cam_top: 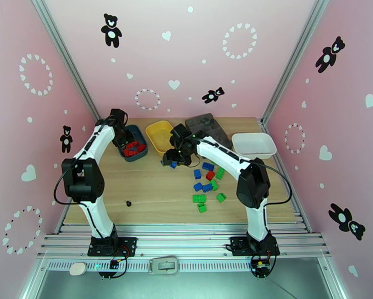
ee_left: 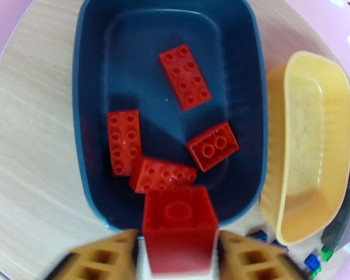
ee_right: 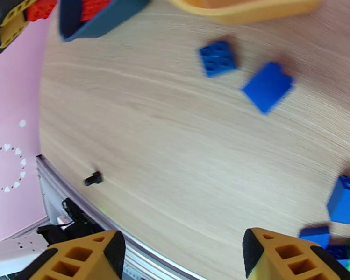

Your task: Sort the legos into containers by color

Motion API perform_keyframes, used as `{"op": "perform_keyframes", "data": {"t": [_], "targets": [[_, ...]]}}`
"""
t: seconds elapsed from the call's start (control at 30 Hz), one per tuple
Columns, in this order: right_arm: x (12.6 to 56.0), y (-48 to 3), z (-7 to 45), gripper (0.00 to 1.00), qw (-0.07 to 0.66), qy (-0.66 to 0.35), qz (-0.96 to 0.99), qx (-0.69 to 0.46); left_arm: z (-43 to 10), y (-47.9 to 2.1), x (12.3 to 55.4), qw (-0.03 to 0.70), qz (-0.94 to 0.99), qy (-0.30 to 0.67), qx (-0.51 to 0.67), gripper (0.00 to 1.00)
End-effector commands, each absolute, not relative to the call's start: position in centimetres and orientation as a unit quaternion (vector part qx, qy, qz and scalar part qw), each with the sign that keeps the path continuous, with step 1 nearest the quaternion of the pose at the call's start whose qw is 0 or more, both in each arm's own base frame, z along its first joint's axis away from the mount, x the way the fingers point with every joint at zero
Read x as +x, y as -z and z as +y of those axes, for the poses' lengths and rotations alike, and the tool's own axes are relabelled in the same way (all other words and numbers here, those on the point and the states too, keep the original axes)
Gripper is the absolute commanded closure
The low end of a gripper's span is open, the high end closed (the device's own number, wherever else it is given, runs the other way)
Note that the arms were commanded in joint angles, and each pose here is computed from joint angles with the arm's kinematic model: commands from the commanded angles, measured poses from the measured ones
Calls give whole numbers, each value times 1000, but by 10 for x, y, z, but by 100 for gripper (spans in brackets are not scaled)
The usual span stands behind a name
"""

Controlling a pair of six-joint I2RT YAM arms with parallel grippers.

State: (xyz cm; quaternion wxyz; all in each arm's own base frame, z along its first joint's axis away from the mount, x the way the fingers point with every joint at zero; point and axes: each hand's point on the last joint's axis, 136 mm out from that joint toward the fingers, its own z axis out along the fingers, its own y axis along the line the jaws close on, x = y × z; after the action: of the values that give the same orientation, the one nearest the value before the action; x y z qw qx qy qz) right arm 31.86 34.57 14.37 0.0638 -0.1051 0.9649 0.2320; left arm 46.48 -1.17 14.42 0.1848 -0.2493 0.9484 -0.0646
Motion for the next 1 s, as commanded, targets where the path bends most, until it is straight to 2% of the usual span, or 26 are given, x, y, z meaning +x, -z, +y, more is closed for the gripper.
{"op": "perform_keyframes", "data": {"t": [0.0, 0.2, 0.3, 0.47, 0.77, 0.97], "targets": [[314, -153, 310, 29, 72, -206, 972, -88, -18, -154, 466, 181, 950, 78, -242, 34], [306, -144, 266, 29, 70, -183, 979, -58, -35, -168, 452, 195, 949, 83, -232, 32], [297, -138, 248, 29, 66, -172, 982, -49, -62, -172, 437, 197, 955, 88, -205, 32], [270, -127, 226, 29, 57, -159, 985, -41, -122, -163, 399, 186, 961, 113, -168, 32], [192, -97, 199, 25, 38, -131, 990, -44, -238, -117, 324, 144, 963, 165, -154, 31], [154, -76, 202, 25, 27, -112, 990, -81, -243, -99, 304, 128, 961, 165, -179, 27]]}}
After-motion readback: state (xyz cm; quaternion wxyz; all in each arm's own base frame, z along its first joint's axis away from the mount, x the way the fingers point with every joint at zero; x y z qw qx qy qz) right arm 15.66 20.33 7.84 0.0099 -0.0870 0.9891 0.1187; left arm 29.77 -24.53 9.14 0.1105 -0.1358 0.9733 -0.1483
